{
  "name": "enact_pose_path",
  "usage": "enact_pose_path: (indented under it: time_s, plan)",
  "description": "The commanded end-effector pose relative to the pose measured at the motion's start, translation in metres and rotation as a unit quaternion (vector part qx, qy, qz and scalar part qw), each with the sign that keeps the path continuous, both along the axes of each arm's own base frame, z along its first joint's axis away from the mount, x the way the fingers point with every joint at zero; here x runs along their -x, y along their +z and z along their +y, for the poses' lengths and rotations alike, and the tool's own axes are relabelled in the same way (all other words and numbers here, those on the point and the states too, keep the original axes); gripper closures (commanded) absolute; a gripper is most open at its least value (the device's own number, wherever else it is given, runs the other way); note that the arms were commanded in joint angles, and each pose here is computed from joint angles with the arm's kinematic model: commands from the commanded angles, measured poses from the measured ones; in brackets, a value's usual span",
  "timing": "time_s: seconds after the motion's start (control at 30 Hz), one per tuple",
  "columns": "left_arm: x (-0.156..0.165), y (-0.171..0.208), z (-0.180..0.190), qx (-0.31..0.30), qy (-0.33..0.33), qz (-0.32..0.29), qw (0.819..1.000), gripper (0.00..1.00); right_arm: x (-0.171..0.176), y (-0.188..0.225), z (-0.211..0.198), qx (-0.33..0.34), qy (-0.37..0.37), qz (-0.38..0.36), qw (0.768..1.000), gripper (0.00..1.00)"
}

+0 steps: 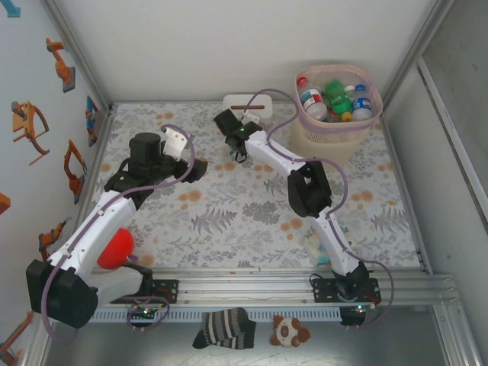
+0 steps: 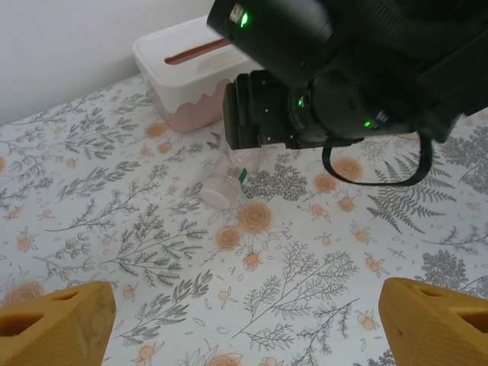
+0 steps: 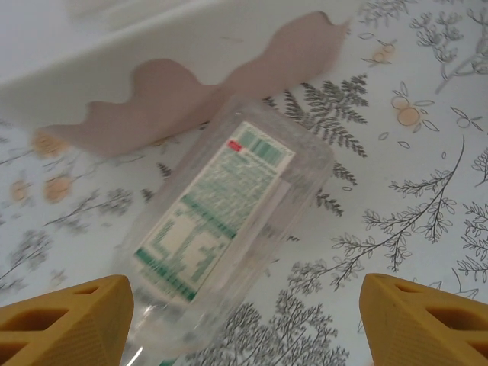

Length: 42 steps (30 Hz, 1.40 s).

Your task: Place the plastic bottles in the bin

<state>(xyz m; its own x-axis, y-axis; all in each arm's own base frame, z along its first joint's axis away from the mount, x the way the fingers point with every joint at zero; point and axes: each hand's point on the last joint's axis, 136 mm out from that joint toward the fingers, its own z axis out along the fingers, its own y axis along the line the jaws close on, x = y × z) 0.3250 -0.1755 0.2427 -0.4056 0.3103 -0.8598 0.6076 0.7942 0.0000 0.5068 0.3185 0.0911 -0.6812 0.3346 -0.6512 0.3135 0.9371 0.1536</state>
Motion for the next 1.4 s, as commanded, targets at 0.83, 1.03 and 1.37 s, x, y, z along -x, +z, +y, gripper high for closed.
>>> enact_pose_path:
  time_s: [0.83,1.03,1.37]
  plan:
    - [0.000,0.015,0.001,0.008,0.002,-0.021,1.000,0.11,-0.058,-0.043,0.017,-0.053,-0.037,-0.064,0.996,0.21]
    - [0.000,0.017,0.002,0.007,0.003,-0.023,1.000,0.11,-0.048,-0.045,0.013,-0.041,-0.026,-0.041,0.998,0.27]
    - [0.001,0.019,0.000,0.013,-0.002,-0.023,1.000,0.11,-0.042,-0.004,0.003,0.029,0.040,-0.063,0.997,0.38]
